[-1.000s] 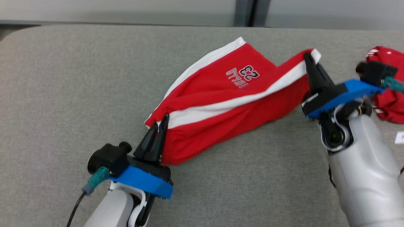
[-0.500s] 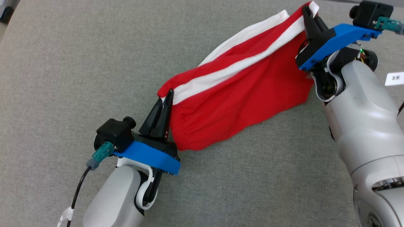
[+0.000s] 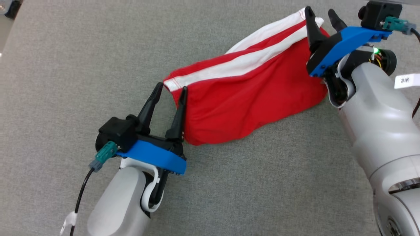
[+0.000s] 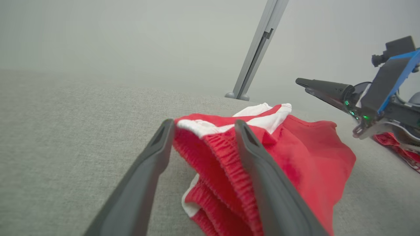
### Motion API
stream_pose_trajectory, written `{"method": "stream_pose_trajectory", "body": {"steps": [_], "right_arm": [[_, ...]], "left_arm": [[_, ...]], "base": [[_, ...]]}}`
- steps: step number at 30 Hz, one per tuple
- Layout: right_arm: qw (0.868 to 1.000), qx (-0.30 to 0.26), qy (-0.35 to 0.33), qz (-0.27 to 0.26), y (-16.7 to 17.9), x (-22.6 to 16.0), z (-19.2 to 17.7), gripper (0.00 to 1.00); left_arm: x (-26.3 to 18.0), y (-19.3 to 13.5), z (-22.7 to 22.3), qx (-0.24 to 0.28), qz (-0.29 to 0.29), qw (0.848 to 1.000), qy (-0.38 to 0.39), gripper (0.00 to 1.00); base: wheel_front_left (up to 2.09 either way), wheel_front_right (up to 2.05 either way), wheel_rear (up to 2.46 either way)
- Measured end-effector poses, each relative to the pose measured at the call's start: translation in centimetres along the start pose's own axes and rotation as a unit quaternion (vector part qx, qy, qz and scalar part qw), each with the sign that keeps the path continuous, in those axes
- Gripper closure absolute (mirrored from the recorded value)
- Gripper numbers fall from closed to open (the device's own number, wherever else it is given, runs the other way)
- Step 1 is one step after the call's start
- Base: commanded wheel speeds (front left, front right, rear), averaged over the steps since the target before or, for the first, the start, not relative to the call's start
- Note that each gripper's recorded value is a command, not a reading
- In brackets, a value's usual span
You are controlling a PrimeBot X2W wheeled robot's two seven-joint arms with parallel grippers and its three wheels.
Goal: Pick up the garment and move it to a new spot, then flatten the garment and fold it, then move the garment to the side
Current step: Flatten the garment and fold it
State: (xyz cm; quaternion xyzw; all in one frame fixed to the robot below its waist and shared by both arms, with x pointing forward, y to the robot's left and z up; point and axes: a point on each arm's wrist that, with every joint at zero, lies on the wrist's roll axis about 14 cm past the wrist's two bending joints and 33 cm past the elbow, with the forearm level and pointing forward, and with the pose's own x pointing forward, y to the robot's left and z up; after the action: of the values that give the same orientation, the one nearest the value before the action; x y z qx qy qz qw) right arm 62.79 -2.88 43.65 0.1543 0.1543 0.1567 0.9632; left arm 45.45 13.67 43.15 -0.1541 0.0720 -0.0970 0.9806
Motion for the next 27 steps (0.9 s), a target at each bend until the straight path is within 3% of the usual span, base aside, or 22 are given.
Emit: {"method": "stream_pose_trajectory", "body": {"steps": [7, 12, 20, 27], "right_arm": [[0.997, -0.069, 0.031, -0.01, -2.3, -2.9, -1.7, 0.0], [0.994, -0.096, 0.044, -0.027, -4.6, -4.5, -2.1, 0.0], [0.99, -0.111, 0.079, -0.034, -5.8, -4.5, -3.5, 0.0], [0.984, -0.122, 0.124, -0.041, -6.7, -4.3, -5.4, 0.0]], "left_arm": [[-3.3, 1.2, 0.3, 0.034, 0.022, 0.999, -0.001, 0.0], [-5.9, 3.8, 2.6, 0.062, 0.069, 0.995, -0.032, 0.0], [-10.1, 8.0, 5.8, 0.108, 0.171, 0.976, -0.077, 0.0], [-12.0, 9.0, 5.5, 0.134, 0.204, 0.967, -0.066, 0.0]], "base": [[0.0, 0.0, 0.0], [0.0, 0.0, 0.0], [0.0, 0.0, 0.0], [0.0, 0.0, 0.0]]}}
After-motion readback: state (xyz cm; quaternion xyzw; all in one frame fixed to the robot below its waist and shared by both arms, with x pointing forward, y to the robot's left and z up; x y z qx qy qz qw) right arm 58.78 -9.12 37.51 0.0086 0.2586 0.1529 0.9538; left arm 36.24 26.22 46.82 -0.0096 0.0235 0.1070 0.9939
